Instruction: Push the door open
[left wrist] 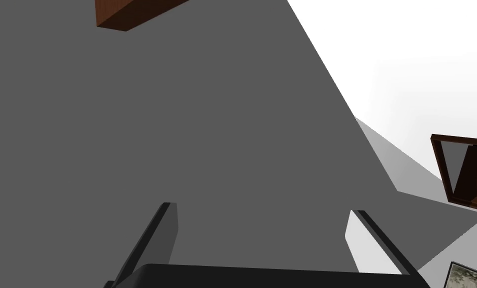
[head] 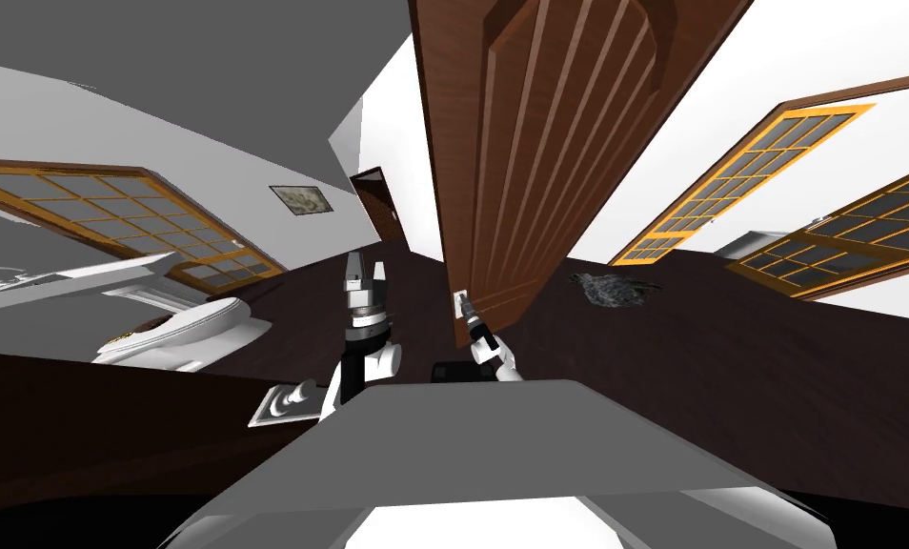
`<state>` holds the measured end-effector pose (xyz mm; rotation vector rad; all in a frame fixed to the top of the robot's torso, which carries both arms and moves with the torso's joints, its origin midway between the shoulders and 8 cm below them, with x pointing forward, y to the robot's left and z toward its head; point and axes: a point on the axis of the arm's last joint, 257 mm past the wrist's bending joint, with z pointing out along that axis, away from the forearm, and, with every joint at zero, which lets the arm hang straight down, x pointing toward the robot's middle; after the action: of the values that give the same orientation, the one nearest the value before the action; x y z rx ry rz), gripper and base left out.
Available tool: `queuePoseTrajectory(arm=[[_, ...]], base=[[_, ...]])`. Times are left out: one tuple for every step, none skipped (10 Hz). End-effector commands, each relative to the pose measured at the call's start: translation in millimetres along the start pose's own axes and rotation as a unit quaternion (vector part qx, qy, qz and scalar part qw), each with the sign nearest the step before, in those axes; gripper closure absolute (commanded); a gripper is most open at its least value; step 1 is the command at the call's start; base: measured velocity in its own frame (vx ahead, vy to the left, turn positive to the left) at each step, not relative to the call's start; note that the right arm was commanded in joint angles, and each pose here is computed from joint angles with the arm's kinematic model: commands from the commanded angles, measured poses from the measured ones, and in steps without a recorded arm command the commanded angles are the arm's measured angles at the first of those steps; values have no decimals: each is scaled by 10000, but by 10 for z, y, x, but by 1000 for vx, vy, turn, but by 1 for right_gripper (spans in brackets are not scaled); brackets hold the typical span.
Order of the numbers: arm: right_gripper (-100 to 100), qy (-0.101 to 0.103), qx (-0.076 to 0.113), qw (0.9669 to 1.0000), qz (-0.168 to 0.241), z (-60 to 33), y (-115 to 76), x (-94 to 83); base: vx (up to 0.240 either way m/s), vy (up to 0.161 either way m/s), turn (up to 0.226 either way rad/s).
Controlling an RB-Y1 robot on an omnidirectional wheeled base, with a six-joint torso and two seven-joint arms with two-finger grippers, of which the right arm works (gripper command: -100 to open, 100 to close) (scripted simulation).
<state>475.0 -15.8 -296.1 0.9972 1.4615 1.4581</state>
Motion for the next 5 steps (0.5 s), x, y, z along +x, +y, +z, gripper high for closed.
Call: queuePoseTrajectory(arm=[[100, 1, 27, 10000, -4, -10, -24, -3], [100, 1, 27, 10000, -4, -10, -24, -3], [100, 1, 27, 10000, -4, -10, -24, -3], [100, 1, 27, 10000, -4, -10, -24, -3], [100, 1, 27, 10000, -4, -10, -24, -3]], base=[[-23, -19, 14], [-20, -17, 10], [-9, -8, 4], [0, 0, 0], [0, 0, 0]])
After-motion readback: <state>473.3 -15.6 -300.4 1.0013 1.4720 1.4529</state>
